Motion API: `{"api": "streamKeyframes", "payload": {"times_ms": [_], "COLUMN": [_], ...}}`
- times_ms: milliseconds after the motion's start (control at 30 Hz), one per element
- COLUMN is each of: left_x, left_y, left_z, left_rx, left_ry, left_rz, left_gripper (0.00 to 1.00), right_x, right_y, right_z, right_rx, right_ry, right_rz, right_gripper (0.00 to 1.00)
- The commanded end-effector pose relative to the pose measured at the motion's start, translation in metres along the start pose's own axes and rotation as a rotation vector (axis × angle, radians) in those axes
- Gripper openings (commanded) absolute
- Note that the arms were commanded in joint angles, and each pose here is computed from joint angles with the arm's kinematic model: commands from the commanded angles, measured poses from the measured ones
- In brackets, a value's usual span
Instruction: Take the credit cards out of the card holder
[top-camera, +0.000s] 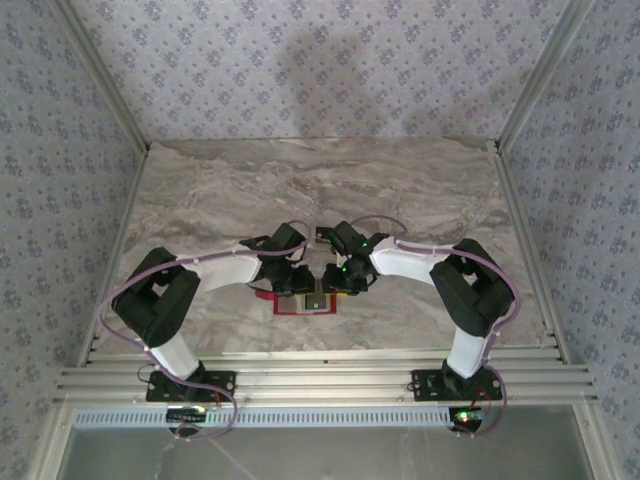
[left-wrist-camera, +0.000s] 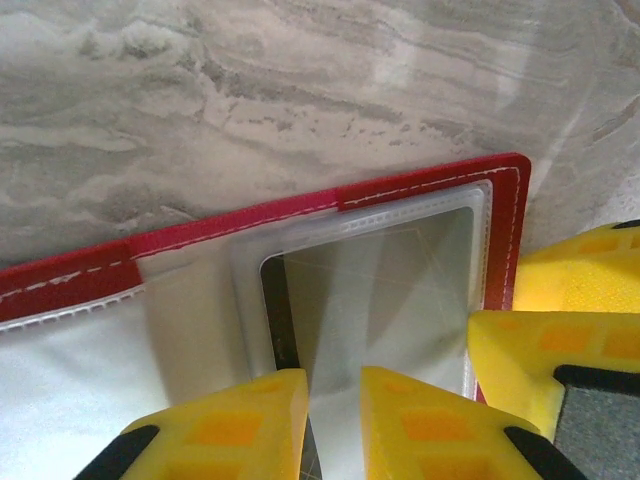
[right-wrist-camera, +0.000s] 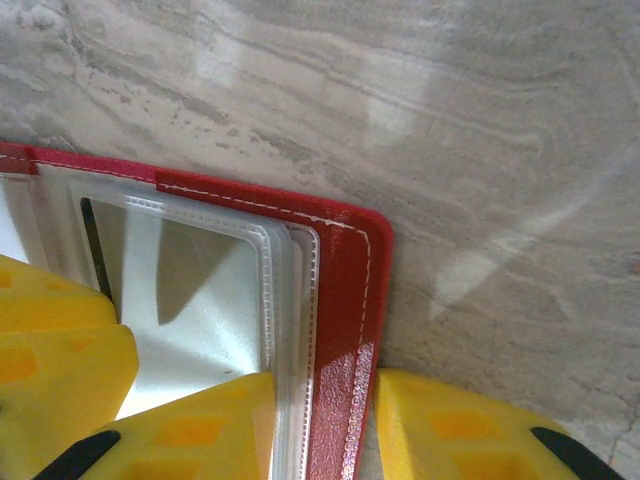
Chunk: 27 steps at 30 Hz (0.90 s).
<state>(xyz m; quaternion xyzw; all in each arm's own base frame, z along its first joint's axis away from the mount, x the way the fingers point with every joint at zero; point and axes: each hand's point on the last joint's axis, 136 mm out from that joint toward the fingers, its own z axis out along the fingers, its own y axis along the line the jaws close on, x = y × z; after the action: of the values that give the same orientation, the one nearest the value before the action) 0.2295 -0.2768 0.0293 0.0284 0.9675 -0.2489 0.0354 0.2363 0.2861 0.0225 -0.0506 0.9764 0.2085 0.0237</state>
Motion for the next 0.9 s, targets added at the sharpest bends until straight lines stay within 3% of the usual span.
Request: {"api": "streamKeyframes", "payload": {"times_ms": [0, 267, 633, 867], "left_x": [0.002, 0.002, -0.007, -0.007], "left_y": [0.008, 0.029, 0.005, 0.011], "left_z": [0.002, -0.011, -0.029, -0.027], "left_rx": [-0.041, -0.166, -0.077, -0.03], "left_ry": [0.021, -0.005, -0.066, -0.062], "left_rz": [0.009, 0.031, 0.044, 0.003], "left_gripper": [0.24, 0.25, 0.31, 0.32], "right_x": [0.007, 0.007, 0.007, 0.006], "right_y": [-0.011, -0.012, -0.012, -0.011], "right_z": [0.007, 0.006, 0.006, 0.006], "right_rx": [0.062, 0.066, 0.07, 0.069], "right_ry": [0.024, 0.024, 0.025, 0.024], "right_rz": [-0.008, -0.008, -0.007, -0.01], "right_gripper": [0.34, 0.39, 0.38, 0.38]}}
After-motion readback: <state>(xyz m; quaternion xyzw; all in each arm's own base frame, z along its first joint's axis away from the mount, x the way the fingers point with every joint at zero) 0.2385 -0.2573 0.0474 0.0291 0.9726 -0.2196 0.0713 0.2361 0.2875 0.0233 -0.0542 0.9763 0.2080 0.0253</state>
